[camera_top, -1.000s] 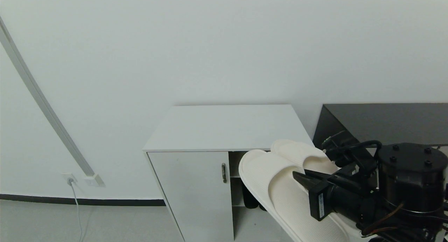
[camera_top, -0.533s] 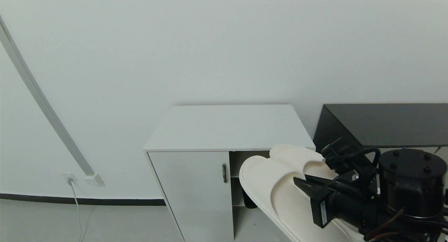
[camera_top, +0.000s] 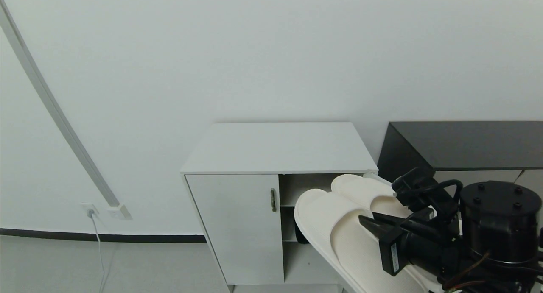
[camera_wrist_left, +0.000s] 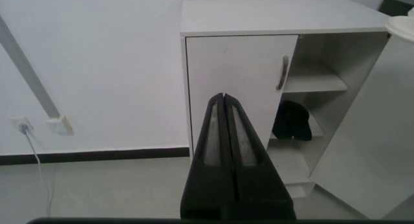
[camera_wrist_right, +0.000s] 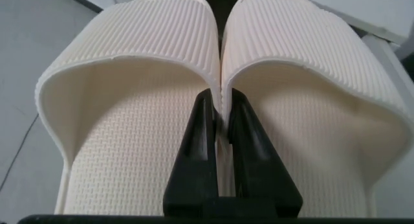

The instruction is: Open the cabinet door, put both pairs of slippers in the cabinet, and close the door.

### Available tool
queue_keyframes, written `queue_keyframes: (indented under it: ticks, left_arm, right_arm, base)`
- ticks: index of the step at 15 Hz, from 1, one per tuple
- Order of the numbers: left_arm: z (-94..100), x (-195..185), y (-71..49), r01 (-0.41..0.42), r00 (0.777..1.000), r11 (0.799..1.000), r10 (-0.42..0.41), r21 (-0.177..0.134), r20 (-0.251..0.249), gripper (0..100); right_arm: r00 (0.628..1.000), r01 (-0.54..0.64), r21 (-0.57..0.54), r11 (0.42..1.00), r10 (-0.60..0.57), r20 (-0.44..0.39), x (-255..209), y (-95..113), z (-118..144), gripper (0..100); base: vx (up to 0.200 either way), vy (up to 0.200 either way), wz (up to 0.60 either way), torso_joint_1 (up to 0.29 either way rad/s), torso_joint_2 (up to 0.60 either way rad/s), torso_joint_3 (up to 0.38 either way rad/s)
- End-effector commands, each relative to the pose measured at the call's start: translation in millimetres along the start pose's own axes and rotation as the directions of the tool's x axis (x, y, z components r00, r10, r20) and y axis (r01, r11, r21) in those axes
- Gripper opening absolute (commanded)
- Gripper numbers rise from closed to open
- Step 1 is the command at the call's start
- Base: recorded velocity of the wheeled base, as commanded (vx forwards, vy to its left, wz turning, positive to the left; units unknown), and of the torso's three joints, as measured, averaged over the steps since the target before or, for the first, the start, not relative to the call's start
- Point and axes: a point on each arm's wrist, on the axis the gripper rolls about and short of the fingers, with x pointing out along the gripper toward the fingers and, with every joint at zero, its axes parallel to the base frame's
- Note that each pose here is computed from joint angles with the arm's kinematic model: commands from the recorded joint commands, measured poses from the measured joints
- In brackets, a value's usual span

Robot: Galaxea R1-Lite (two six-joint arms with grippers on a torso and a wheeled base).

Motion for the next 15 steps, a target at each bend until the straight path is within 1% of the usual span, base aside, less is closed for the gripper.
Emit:
queue_keyframes:
  ticks: [1,3,5,8,13,15]
  left_arm:
    - [0.1,0.1,0.0,0.000,1.000,1.000,0.000,0.000,-0.001,0]
    - [0.1,0.1,0.0,0.000,1.000,1.000,0.000,0.000,-0.001,0]
    - [0.1,0.1,0.0,0.000,1.000,1.000,0.000,0.000,-0.001,0]
    - [0.1,0.1,0.0,0.000,1.000,1.000,0.000,0.000,-0.001,0]
    - [0.1,0.1,0.0,0.000,1.000,1.000,0.000,0.000,-0.001,0]
    - [0.1,0.1,0.0,0.000,1.000,1.000,0.000,0.000,-0.001,0]
  right_arm:
    - [1.000,-0.022,0.000,1.000,0.022,0.007,-0.3,1.6,0.4,0]
    - [0.998,-0.046,0.006,0.999,0.046,0.036,-1.4,1.9,0.2,0]
    - [0.997,-0.056,0.005,0.998,0.056,0.053,-1.3,2.1,-0.4,0]
    - [0.997,-0.064,-0.015,0.998,0.065,0.046,-1.9,2.0,-2.9,0]
    - [0.997,-0.065,-0.017,0.998,0.066,0.039,0.3,2.4,-5.2,0]
    - [0.997,-0.065,-0.018,0.998,0.066,0.038,2.8,2.9,-6.6,0]
  base:
    - [0.000,0.000,-0.60,0.007,0.01,0.002]
    - [0.000,0.000,0.00,-0.105,0.20,0.122]
    - [0.000,0.000,0.00,-0.015,0.09,0.034]
    - [0.000,0.000,0.00,0.000,0.00,0.000]
    - [0.000,0.000,0.00,0.000,0.00,0.000]
    - [0.000,0.000,0.00,-0.090,0.20,0.117]
